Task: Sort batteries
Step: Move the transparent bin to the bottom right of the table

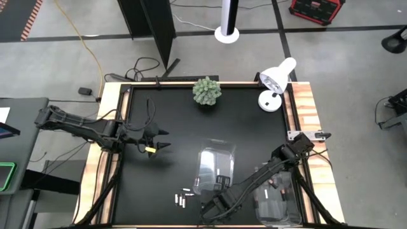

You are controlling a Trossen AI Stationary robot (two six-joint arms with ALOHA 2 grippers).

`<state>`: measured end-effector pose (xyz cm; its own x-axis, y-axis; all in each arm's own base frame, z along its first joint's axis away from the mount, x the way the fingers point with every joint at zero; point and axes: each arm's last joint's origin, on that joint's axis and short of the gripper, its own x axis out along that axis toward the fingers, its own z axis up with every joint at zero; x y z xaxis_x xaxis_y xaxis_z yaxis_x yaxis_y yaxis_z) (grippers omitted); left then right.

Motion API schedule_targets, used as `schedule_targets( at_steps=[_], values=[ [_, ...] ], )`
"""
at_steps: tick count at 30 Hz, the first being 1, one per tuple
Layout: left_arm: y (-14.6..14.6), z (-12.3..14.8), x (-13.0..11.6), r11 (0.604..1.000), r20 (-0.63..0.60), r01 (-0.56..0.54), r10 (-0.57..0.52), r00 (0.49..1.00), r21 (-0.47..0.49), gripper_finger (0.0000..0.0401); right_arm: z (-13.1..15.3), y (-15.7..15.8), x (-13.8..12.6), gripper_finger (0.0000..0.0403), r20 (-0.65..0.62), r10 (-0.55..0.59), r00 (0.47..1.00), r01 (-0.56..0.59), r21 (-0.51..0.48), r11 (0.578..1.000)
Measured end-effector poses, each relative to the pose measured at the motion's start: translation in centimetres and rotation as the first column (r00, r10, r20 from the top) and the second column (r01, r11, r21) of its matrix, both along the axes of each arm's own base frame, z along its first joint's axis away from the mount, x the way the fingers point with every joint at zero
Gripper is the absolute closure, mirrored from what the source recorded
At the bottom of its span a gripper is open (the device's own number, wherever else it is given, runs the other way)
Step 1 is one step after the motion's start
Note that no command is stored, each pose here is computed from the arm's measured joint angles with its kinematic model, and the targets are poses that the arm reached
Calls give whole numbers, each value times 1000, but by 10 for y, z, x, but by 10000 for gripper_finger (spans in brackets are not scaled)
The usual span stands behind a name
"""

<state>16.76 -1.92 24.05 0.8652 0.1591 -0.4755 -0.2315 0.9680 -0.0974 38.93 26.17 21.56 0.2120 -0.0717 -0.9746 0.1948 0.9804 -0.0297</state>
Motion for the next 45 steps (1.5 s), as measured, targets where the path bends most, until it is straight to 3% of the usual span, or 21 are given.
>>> schedule_targets(
  at_steps=[16,30,45],
  values=[
    [0,0,0,1000,-8,8,-8,1000,8,154,1,62,-52,392,-91,-102,991,114,139,984],
    [0,0,0,999,3,-13,13,1000,-29,154,0,92,-87,390,-129,-126,984,144,142,979],
    [0,0,0,999,7,-16,17,1000,-34,154,0,92,-107,303,-236,-154,960,171,54,984]
  ],
)
